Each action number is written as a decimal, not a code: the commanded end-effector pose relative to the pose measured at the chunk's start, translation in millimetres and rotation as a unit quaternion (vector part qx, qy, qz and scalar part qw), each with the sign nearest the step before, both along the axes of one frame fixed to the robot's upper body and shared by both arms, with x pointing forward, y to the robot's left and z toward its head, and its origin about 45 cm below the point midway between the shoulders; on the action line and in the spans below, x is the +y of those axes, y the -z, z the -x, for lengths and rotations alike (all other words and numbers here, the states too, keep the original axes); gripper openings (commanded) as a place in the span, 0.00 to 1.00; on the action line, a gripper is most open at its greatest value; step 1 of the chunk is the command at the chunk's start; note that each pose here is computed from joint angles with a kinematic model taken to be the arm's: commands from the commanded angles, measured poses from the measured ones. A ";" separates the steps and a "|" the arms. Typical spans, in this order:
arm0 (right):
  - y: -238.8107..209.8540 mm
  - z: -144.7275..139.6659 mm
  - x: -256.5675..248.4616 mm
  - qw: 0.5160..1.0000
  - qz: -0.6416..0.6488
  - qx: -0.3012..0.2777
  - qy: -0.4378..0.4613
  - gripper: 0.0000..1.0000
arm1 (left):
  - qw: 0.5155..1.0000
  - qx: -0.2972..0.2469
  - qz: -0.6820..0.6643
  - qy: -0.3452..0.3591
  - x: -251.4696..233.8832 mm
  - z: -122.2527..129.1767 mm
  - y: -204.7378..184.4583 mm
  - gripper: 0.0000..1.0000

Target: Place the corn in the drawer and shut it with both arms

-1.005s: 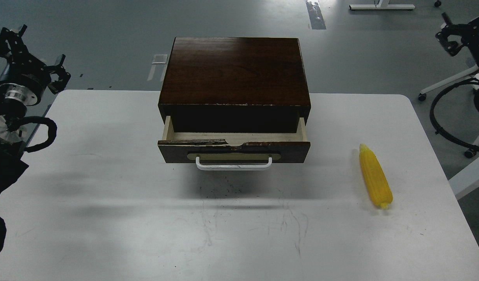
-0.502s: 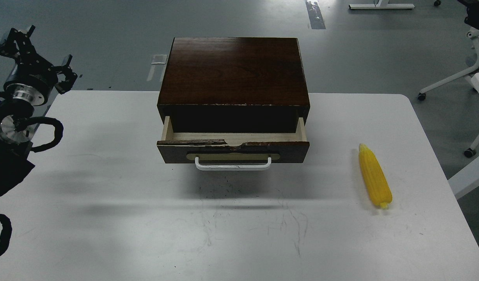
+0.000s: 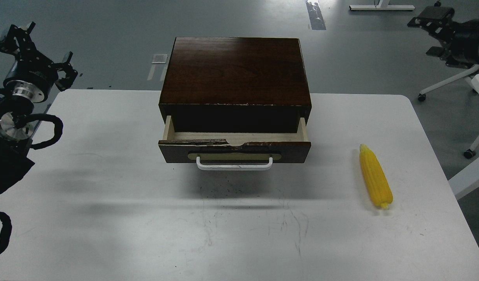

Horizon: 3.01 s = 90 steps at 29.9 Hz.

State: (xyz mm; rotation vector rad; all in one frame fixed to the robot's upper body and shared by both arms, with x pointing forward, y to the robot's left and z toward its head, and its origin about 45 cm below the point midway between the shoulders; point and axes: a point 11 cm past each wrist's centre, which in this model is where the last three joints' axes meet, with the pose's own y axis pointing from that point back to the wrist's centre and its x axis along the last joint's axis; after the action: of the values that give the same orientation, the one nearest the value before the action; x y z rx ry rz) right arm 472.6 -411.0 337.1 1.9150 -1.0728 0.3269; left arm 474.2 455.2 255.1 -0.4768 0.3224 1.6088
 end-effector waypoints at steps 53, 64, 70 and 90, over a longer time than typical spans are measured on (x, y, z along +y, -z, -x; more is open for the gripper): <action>180.2 120.6 30.9 0.958 0.173 0.157 -0.169 0.28 | 1.000 -0.010 -0.003 -0.027 24.9 9.0 -7.6 0.98; 65.2 50.5 54.7 0.964 0.195 0.020 -0.178 0.23 | 1.000 -0.001 -0.013 -0.024 27.9 10.5 -7.0 0.98; -32.8 17.0 92.9 0.951 0.205 -0.094 -0.210 0.19 | 1.000 0.000 -0.014 -0.022 26.9 10.2 -6.3 0.98; -52.9 64.5 293.0 0.717 0.385 -0.227 -0.535 0.16 | 1.000 0.009 -0.023 -0.010 18.6 8.4 -1.1 0.98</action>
State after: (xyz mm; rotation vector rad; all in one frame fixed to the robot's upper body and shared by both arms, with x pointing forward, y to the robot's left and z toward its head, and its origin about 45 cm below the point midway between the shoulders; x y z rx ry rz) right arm 417.3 -133.1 393.9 1.5023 0.0358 1.5984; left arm 465.8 473.8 256.2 -0.4286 0.2930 1.6369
